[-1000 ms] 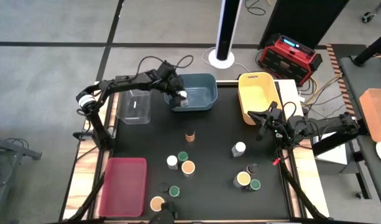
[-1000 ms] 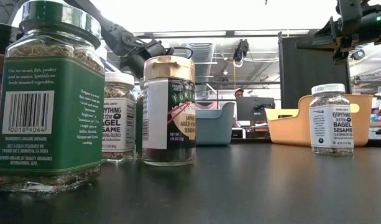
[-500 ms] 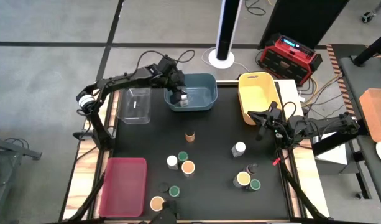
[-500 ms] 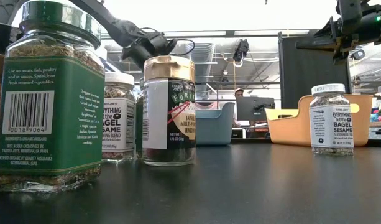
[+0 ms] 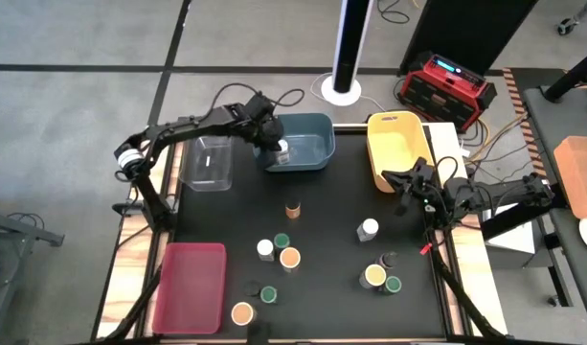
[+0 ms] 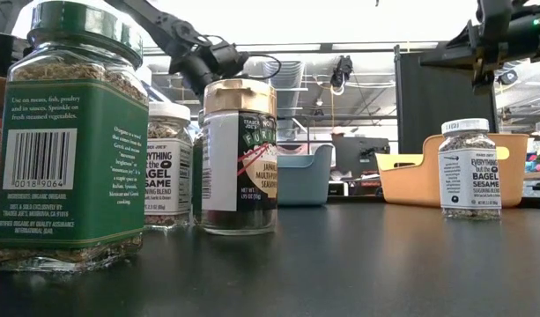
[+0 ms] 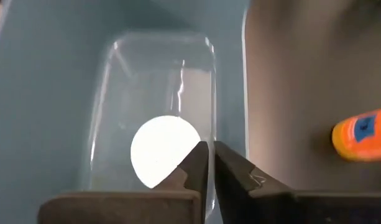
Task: Sort spices by type
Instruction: Put the top white seasoning bottle into the blue bin, then put the top right gold seasoning bottle into the yellow bin
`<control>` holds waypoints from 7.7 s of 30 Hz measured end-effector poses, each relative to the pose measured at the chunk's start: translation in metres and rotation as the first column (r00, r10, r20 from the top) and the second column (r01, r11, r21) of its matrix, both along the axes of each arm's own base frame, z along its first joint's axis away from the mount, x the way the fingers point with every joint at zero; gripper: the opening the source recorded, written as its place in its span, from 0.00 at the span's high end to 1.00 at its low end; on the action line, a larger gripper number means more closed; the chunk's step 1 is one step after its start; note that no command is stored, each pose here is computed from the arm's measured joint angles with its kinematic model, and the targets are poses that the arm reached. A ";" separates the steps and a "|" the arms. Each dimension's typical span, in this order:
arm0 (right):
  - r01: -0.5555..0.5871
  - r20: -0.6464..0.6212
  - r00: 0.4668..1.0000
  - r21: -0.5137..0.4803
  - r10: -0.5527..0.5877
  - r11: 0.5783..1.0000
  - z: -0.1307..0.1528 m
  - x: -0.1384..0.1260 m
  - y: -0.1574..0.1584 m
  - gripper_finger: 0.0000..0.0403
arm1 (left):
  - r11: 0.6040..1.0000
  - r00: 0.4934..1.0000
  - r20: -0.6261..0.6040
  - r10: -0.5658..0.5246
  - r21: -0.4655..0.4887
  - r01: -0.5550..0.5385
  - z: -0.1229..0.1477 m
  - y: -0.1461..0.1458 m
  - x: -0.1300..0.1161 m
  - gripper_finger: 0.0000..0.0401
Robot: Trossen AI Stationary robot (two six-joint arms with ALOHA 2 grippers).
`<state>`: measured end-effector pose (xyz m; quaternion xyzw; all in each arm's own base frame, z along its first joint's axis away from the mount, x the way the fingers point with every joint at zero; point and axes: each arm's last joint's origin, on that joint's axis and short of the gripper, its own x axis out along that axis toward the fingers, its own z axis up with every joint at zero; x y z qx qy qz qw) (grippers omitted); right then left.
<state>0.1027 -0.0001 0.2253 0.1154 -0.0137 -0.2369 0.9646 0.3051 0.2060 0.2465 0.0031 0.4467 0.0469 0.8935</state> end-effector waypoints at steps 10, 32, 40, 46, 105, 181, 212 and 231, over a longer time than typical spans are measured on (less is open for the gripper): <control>0.001 -0.036 0.999 0.002 -0.001 1.000 -0.003 0.005 0.001 0.97 | 0.988 0.997 -0.036 -0.071 0.133 0.075 0.011 0.003 -0.003 1.00; 0.009 -0.067 0.998 0.008 -0.009 1.000 -0.007 0.010 0.002 0.97 | 0.994 0.988 -0.128 -0.082 0.063 0.091 -0.005 0.003 -0.007 1.00; 0.010 -0.067 0.998 0.009 -0.009 1.000 -0.007 0.010 0.002 0.97 | 0.995 0.987 -0.141 -0.076 0.046 0.083 -0.009 0.003 -0.008 1.00; 0.009 -0.069 0.998 0.007 -0.009 1.000 -0.007 0.010 0.002 0.97 | 0.998 0.990 -0.132 -0.059 0.029 0.064 -0.014 0.005 -0.005 1.00; 0.007 -0.068 0.998 0.007 -0.006 1.000 -0.007 0.010 0.002 0.97 | 0.978 0.896 0.410 -0.172 0.183 0.104 0.084 -0.125 -0.032 1.00; -0.071 -0.867 0.094 0.484 0.489 0.872 0.075 0.136 0.172 0.07 | 0.979 0.874 0.486 -0.018 0.187 -0.084 0.072 -0.246 -0.094 1.00; -0.095 -0.906 0.035 0.416 0.421 0.904 0.028 0.149 0.201 0.07 | 0.981 0.872 0.490 -0.009 0.175 -0.088 0.072 -0.246 -0.094 1.00; -0.139 -0.908 0.034 0.410 0.419 0.901 -0.006 0.148 0.200 0.07 | 0.981 0.871 0.492 -0.010 0.173 -0.086 0.072 -0.246 -0.094 1.00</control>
